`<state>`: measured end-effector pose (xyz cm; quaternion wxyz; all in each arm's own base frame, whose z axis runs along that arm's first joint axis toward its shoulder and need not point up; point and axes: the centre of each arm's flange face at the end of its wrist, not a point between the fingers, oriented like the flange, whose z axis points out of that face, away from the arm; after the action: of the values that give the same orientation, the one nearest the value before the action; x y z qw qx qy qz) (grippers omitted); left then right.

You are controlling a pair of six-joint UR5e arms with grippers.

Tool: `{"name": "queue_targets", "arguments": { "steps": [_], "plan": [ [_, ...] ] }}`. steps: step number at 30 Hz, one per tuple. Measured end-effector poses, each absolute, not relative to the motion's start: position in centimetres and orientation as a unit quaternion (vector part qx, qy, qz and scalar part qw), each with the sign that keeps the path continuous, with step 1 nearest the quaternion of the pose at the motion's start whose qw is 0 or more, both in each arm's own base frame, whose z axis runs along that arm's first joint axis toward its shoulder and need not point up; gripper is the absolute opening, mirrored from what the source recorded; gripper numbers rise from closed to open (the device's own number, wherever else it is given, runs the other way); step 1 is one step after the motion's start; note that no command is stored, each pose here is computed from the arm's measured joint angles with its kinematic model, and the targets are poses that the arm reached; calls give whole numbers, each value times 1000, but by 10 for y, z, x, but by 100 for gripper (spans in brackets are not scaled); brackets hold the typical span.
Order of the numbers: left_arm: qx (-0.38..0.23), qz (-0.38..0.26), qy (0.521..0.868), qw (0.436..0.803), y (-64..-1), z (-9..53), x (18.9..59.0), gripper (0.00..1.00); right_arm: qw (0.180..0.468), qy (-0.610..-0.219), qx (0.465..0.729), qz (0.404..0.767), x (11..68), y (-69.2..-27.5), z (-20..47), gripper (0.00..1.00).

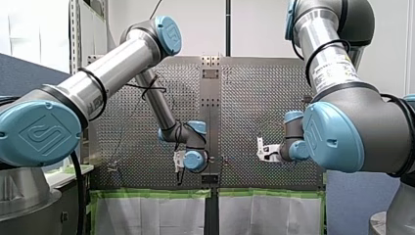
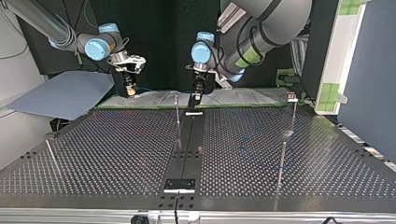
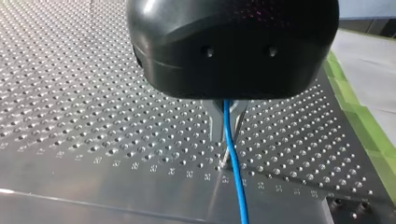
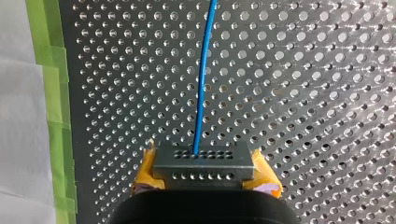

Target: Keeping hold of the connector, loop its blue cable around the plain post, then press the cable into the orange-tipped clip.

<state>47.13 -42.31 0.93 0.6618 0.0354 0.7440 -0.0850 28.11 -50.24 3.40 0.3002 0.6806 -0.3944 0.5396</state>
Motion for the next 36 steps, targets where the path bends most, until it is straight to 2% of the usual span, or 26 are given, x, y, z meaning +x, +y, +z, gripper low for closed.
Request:
{"name": "queue_targets", "arguments": {
  "steps": [13, 28, 36],
  "plan": [
    [63, -81, 767, 633, -438, 4, 444, 0, 301, -394, 681, 540, 281, -502, 34, 0],
    [49, -103, 755, 646, -444, 6, 446, 0, 290, -401, 692, 525, 280, -490, 26, 0],
    [46, -104, 753, 648, -442, 5, 449, 0, 290, -412, 696, 511, 276, -484, -1, 0]
  ]
}}
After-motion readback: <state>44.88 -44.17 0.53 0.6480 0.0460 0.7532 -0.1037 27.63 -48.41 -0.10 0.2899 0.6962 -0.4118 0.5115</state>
